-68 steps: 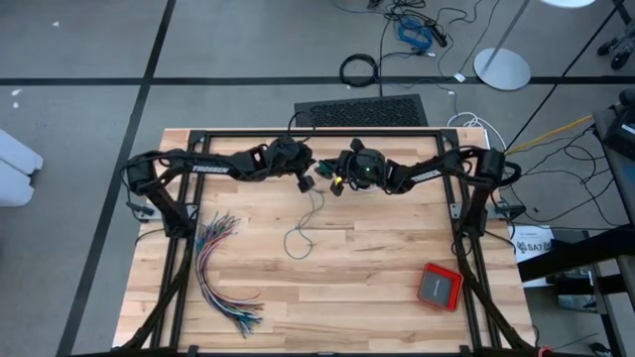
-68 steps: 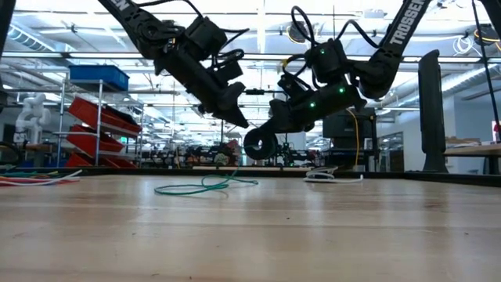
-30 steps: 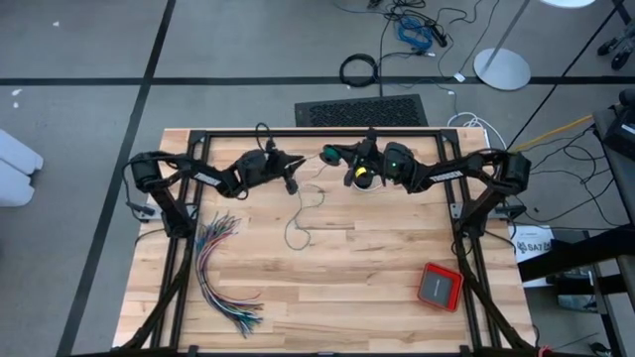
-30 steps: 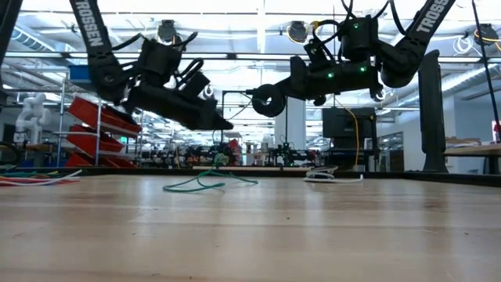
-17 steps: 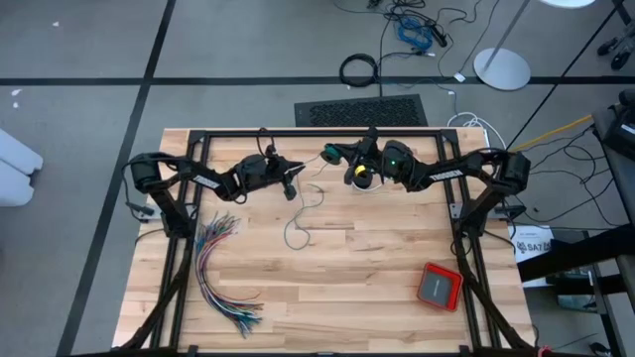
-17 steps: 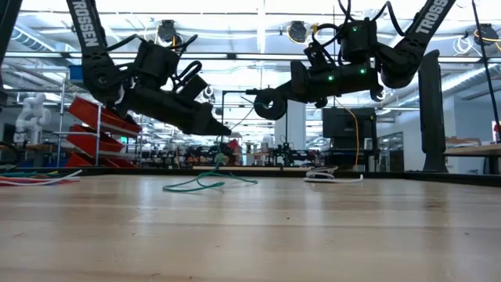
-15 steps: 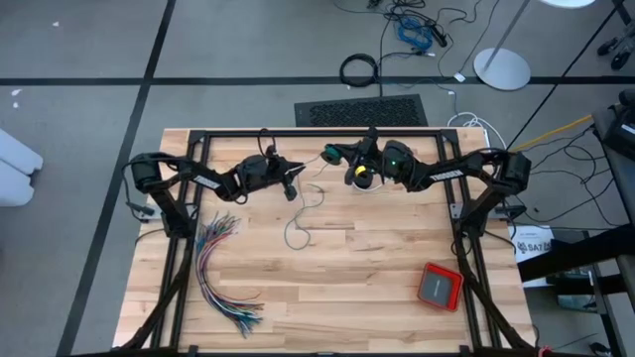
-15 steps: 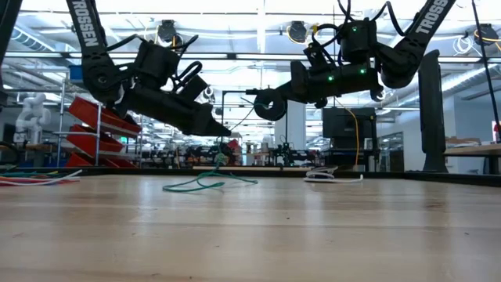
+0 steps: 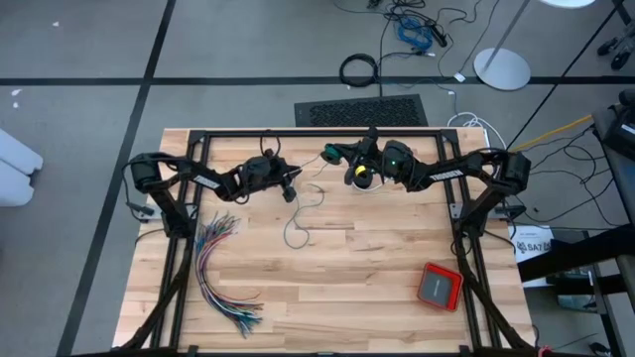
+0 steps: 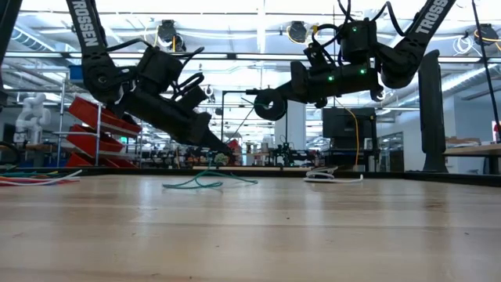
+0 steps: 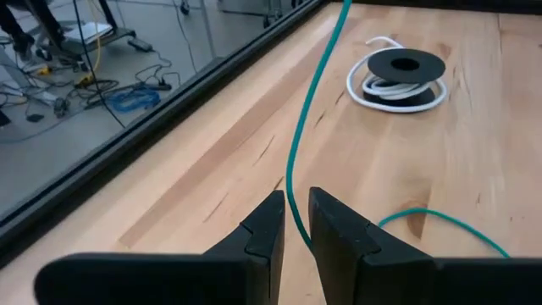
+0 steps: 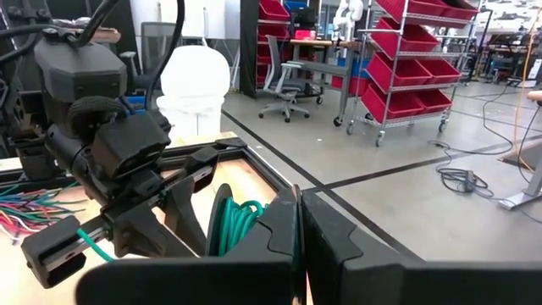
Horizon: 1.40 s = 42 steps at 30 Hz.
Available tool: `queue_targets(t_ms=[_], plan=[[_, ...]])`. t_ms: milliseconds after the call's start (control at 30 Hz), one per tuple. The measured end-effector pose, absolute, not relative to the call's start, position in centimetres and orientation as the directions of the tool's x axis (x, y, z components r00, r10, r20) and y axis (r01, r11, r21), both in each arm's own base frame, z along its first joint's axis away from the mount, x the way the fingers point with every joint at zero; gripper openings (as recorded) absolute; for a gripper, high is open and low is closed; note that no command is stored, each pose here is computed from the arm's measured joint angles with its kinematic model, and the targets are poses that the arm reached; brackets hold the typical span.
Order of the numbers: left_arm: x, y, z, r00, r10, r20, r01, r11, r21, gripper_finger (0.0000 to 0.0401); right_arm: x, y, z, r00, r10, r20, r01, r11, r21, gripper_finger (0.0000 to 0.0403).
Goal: Coil cords
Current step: Coil the green wire onto the spool
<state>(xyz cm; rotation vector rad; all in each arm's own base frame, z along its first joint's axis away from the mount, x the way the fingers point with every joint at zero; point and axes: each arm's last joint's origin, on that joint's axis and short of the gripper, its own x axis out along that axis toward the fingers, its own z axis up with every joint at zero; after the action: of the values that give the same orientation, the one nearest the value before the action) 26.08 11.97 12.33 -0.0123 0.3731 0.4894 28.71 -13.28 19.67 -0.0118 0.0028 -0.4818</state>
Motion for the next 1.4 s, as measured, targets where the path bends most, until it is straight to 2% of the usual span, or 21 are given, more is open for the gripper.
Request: queue_targets(t_ms=[300,500,1000,1233,1400], plan=[[26.1,11.9,11.4,0.788,0.469,-0.400,-0.492,0.869,0.049,0.0061,28.7,-13.3,19.8,0.886,-0.463,0.013,0.463,0.886,-0.006,0.0000],[27.1,12.4,10.2,0.766,0.482,-0.426,-0.517,0.855,0.038,0.0009,28.7,-13.3,20.0,0.887,-0.461,0.034,0.461,0.888,0.013,0.0000],[32.3,14.8,13.8,0.808,0.518,-0.281,-0.509,0.854,0.109,0.0002,28.8,-13.1,20.4,0.888,-0.454,0.075,0.453,0.891,0.035,0.0000],[35.3,15.7,10.3,0.785,0.496,-0.371,-0.491,0.864,0.114,0.0001,28.7,-13.1,20.6,0.885,-0.455,0.095,0.453,0.890,0.045,0.0000],[35.6,15.0,10.4,0.768,0.537,-0.349,-0.527,0.840,0.132,0.0001,28.8,-13.1,20.6,0.884,-0.457,0.097,0.454,0.889,0.050,0.0000]])
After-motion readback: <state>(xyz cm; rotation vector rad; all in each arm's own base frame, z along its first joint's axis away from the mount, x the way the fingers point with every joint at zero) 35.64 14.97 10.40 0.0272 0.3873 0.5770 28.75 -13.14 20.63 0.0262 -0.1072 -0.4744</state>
